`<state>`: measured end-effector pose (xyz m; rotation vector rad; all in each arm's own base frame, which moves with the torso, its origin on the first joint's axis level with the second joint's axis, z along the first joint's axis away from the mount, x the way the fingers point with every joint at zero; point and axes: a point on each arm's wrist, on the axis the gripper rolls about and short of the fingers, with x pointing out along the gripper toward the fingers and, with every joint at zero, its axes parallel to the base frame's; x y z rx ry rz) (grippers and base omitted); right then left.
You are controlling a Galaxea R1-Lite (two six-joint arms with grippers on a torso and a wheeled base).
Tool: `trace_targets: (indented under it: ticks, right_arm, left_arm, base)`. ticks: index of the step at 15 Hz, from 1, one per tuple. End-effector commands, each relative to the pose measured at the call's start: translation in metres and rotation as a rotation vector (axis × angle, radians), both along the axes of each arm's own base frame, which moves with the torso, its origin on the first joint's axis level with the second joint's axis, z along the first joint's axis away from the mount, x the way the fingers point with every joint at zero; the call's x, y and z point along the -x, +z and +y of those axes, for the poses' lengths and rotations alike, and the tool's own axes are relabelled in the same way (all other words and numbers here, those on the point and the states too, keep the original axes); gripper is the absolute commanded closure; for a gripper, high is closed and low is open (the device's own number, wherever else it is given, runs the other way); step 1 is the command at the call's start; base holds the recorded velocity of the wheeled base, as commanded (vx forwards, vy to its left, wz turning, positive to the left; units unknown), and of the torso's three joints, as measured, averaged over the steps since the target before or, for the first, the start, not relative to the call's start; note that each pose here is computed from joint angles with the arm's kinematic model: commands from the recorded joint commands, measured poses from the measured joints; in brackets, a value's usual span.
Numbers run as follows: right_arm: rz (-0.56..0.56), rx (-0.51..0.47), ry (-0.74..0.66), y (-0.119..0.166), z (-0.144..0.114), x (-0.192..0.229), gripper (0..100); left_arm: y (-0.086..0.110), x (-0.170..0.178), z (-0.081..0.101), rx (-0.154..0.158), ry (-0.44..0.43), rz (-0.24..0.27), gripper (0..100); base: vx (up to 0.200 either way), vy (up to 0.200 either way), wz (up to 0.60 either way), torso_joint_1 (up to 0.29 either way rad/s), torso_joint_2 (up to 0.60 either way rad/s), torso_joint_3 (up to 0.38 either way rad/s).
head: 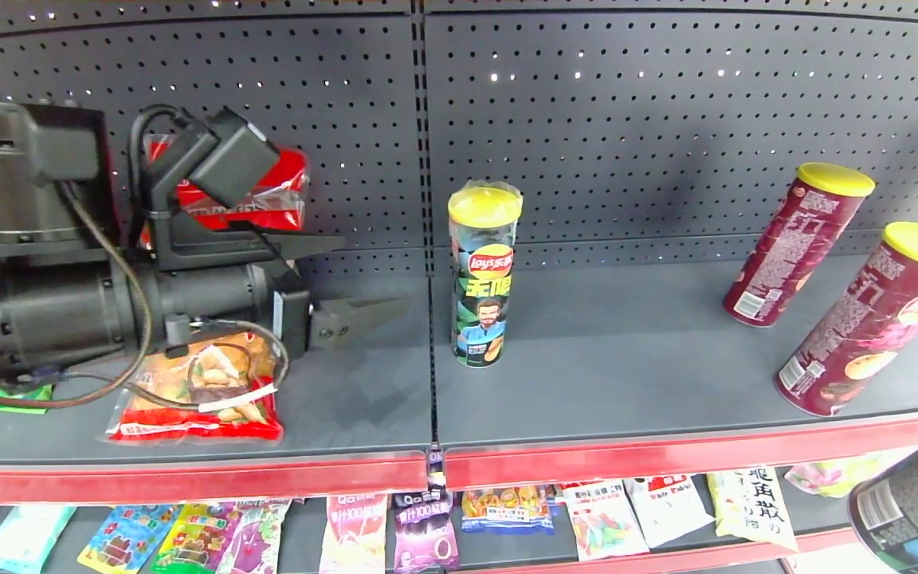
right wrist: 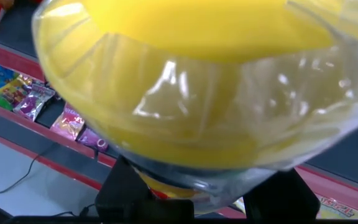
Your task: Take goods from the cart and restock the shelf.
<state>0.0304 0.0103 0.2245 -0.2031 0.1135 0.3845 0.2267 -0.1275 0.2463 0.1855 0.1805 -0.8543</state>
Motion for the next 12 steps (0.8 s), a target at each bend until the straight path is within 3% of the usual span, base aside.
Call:
trace_targets:
  ticks: [1, 9, 12]
  right_arm:
    - [-0.012, -0.002, -0.002, 0.0, -0.001, 0.003, 100]
    - [-0.018, -0.003, -0.005, -0.001, -0.001, 0.006, 100]
    - [-0.015, -0.003, -0.005, -0.001, -0.001, 0.005, 100]
  left_arm:
    - [-0.017, -0.019, -0.02, -0.023, -0.029, 0.042, 0]
    - [-0.019, -0.055, -0.043, -0.028, -0.018, 0.033, 0]
    - [-0.023, -0.067, -0.05, -0.012, -0.02, 0.005, 0]
  base:
    - [0.0, 0.0, 0.0, 0.0, 0.0, 0.0]
    - [0.0, 0.0, 0.0, 0.0, 0.0, 0.0]
    - [0.0, 0.0, 0.0, 0.0, 0.0, 0.0]
